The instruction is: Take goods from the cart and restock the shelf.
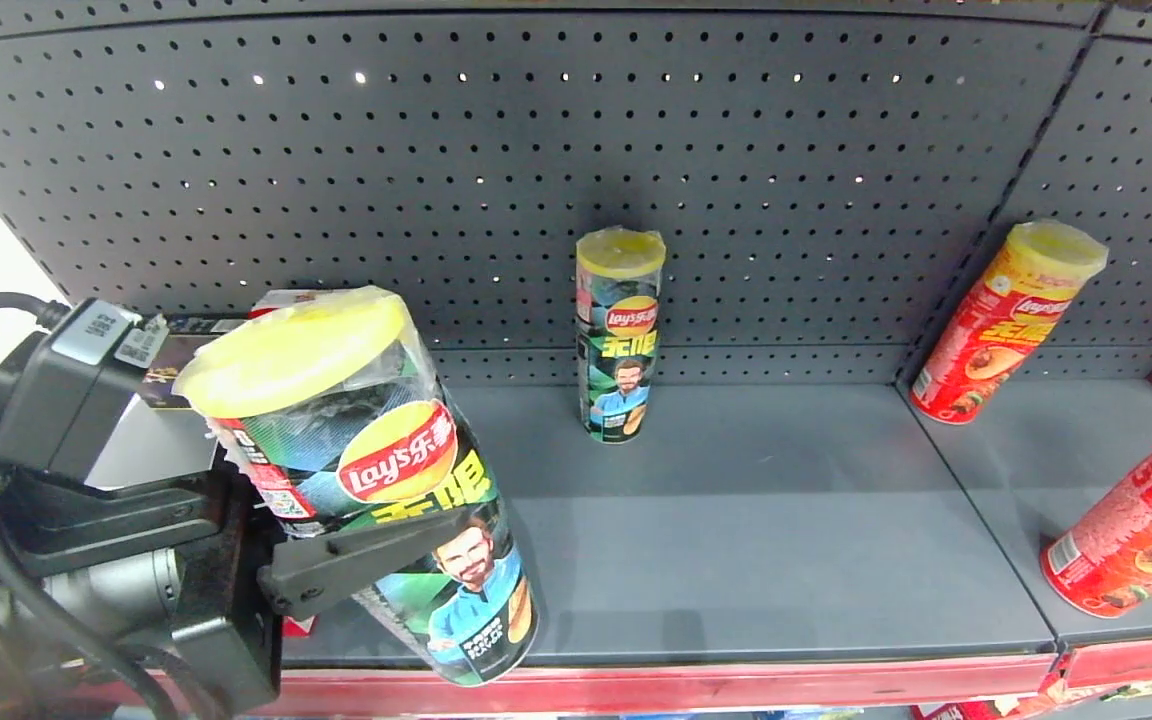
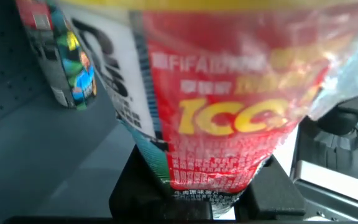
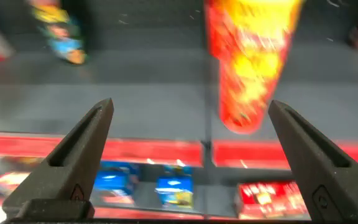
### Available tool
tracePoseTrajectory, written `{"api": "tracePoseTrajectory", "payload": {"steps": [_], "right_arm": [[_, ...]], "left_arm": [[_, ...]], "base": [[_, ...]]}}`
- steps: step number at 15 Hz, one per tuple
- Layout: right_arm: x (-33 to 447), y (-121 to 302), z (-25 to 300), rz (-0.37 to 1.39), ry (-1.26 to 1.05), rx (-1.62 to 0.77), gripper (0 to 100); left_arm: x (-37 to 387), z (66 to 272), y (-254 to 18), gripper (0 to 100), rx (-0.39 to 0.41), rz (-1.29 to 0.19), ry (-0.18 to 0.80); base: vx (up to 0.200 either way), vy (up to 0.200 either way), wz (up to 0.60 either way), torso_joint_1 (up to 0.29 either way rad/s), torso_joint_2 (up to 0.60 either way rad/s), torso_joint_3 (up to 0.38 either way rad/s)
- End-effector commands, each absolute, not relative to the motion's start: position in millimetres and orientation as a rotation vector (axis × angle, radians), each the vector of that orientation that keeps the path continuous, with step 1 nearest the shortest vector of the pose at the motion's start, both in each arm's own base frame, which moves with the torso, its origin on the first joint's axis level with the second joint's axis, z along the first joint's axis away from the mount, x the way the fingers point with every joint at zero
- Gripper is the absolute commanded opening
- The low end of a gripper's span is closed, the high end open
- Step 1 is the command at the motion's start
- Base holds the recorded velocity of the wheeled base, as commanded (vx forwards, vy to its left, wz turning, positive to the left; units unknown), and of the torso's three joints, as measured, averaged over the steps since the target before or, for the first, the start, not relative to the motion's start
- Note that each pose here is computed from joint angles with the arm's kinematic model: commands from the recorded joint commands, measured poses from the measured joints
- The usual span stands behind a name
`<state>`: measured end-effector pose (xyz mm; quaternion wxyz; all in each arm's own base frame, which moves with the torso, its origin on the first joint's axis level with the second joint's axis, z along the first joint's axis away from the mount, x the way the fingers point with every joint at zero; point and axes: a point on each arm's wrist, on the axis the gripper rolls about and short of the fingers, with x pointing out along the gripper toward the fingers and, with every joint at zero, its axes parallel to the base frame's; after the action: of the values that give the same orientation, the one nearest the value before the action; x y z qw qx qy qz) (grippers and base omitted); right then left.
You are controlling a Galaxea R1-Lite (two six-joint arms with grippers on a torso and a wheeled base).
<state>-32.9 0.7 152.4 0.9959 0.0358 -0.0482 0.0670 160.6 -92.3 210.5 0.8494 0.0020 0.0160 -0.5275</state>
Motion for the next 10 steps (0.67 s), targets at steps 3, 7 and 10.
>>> {"api": "tracePoseTrajectory", "payload": {"steps": [3,7,10], "right_arm": [[-6,3,186,0.374,0.050,0.014,100],[7,8,180,0.480,0.134,-0.039,100],[30,13,194,0.525,0.196,-0.091,100]], "left_arm": [[158,204,-92,0,0.001,-1.115,0.058],[162,206,-93,0,0.002,-1.112,0.049],[165,205,-94,0,0.002,-1.111,0.054]], "base": [[0.000,0.000,0.00,0.000,0.00,0.000],[0.000,0.000,0.00,0.000,0.00,0.000],[0.000,0.000,0.00,0.000,0.00,0.000]]}}
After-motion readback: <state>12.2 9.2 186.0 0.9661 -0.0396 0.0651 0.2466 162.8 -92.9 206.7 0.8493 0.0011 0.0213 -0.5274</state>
